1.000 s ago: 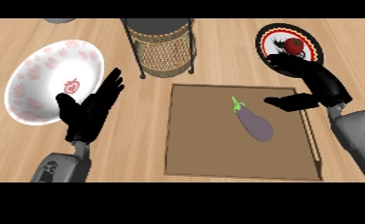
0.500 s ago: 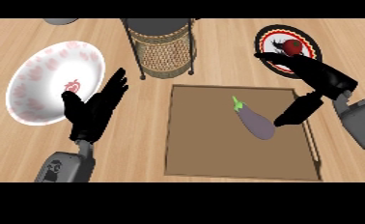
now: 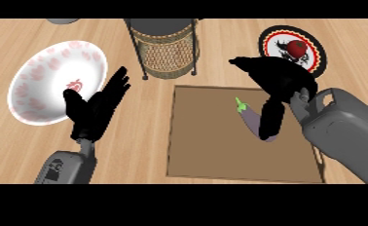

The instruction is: Pick the eggplant from the tray and place it in the tiered basket

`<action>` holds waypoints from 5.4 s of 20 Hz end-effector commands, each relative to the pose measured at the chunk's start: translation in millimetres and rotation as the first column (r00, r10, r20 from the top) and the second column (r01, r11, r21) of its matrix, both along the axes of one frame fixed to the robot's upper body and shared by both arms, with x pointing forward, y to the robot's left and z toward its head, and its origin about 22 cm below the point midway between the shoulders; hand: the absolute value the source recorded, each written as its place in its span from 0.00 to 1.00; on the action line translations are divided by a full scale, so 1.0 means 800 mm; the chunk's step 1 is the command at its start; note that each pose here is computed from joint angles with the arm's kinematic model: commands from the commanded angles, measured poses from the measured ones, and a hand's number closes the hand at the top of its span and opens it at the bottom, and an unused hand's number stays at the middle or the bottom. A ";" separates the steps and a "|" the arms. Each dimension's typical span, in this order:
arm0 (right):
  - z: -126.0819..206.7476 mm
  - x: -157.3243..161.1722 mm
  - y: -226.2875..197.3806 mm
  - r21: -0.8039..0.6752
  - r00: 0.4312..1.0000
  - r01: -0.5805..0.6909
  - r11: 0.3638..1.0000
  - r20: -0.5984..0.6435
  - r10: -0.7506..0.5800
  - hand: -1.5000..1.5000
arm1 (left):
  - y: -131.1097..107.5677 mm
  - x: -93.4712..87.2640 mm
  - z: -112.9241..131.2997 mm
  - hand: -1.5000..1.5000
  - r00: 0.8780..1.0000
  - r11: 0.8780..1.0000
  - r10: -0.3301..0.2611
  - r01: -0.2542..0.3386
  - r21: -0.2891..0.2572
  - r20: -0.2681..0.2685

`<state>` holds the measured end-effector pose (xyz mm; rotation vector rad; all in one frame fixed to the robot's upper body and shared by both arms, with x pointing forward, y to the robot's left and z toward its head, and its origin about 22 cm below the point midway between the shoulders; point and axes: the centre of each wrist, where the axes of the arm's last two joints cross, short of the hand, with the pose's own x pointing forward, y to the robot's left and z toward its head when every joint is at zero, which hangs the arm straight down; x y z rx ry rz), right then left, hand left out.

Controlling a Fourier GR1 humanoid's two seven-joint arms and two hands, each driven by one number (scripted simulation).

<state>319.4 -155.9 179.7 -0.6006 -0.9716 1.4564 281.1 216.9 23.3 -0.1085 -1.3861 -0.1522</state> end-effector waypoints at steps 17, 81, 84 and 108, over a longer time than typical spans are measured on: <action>-0.087 -0.039 0.086 -0.308 0.986 0.067 0.949 -0.123 -0.110 0.00 | 0.020 0.000 -0.006 0.50 1.000 1.000 0.002 -0.002 -0.008 -0.006; -0.237 -0.044 -0.014 -0.148 0.991 0.131 0.980 -0.011 -0.134 1.00 | 0.015 0.001 0.014 0.50 1.000 1.000 -0.007 0.007 -0.013 -0.003; -0.228 -0.052 0.021 -0.027 0.931 0.351 0.936 0.117 -0.345 1.00 | 0.019 0.002 0.002 0.50 1.000 1.000 0.004 -0.004 -0.012 0.010; 0.062 -0.155 0.082 0.568 0.612 0.259 0.781 0.529 -0.588 1.00 | 0.013 0.013 0.017 0.50 1.000 1.000 0.003 -0.003 -0.006 0.010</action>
